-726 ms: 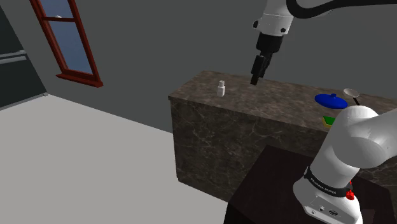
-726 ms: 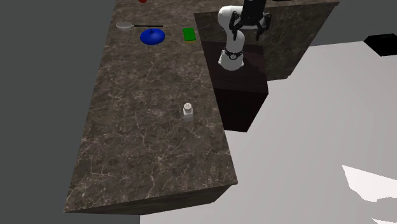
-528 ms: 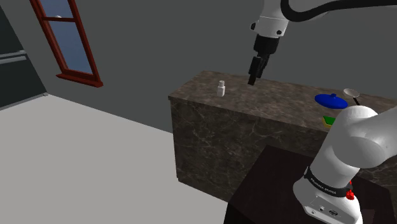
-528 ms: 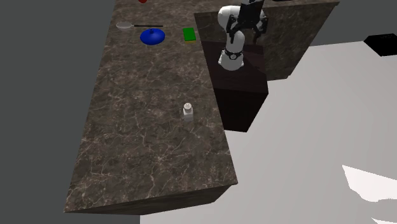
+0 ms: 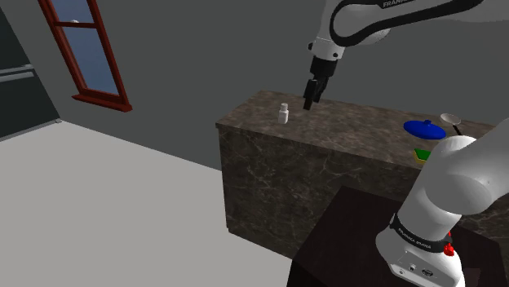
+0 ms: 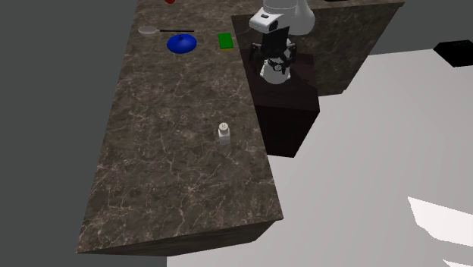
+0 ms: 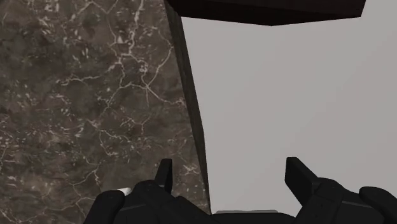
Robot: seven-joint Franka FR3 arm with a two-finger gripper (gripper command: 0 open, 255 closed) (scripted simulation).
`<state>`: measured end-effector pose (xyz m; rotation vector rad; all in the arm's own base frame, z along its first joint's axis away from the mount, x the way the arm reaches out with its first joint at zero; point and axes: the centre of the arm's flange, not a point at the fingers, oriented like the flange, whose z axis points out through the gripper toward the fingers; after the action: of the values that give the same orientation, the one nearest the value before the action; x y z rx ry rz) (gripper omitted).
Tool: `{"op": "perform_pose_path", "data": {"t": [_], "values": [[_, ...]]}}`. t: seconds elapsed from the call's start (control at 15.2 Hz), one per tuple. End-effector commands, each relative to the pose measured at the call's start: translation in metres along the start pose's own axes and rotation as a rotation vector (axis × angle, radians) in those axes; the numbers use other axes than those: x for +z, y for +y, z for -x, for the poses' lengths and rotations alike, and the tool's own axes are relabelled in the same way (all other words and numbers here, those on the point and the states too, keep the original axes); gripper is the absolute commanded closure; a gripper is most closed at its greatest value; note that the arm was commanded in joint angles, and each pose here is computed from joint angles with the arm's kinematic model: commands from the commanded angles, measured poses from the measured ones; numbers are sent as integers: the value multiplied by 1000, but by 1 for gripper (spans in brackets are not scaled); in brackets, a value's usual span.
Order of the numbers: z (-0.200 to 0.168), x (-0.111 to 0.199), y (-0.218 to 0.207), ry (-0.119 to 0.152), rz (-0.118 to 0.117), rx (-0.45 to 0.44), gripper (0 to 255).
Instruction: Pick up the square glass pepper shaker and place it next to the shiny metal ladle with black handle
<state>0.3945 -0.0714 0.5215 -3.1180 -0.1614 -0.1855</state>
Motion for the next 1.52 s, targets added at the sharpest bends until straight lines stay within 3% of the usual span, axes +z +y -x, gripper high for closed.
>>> {"op": "perform_pose_path", "data": {"t": [0.0, 1.06, 1.45], "values": [[-12, 10, 18, 9, -2, 3, 0], [-128, 105, 162, 73, -25, 29, 0], [-131, 132, 163, 73, -25, 30, 0]]}}
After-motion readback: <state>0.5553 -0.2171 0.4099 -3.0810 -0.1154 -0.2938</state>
